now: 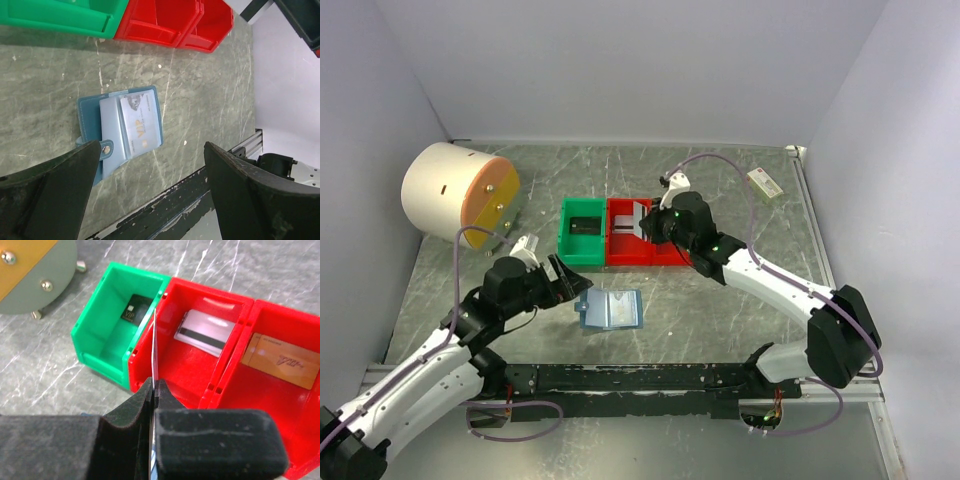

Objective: Take the credit cards out of the card holder

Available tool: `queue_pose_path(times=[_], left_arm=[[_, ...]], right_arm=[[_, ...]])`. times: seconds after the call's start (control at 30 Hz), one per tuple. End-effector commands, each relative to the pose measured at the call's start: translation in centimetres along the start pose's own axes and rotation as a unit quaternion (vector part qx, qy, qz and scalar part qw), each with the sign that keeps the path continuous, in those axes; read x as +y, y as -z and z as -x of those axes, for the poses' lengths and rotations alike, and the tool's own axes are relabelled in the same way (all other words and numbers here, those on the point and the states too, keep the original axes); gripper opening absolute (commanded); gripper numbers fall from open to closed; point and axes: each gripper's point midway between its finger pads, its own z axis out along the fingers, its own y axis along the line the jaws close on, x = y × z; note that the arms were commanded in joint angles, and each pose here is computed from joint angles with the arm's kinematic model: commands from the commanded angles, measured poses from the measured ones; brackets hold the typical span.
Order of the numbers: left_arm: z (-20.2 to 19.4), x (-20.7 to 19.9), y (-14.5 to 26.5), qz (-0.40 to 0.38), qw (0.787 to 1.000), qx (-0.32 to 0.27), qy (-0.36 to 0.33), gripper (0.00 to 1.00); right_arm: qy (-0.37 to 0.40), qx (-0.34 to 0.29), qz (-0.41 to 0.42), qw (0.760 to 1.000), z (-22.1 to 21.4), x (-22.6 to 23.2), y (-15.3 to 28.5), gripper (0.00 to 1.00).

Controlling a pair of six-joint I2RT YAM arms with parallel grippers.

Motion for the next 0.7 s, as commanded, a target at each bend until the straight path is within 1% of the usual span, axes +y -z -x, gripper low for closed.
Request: queue_pose_path(times=[0.0,0.1,0.3,0.43,0.67], left_arm=[[0.7,0.3,1.1,0.018,1.000,-0.017,0.004,0.95],[0.5,0.7,1.4,0.017,0.999,-0.024,0.012,0.96],[0.6,1.1,1.1,0.019,0.999,-0.030,0.010,0.96],[0.8,1.2,0.9,0.024,0.999,-0.036,0.005,0.96],[1.2,1.2,0.6,0.014,0.999,-0.051,0.000,1.00]], right_arm=[[0.006,-0.072,-0.025,0.997,4.2,-0.4,-0.2,0.00],[0.024,-0.072,-0.005,0.997,4.3,0.2,-0.5,0.00],[0.060,-0.043,0.011,0.997,3.0,0.4,0.2,0.00],[0.101,-0.031,0.022,0.994,2.5,0.4,0.7,0.00],[0.142,0.029,0.026,0.989,0.7,0.1,0.4,0.00]])
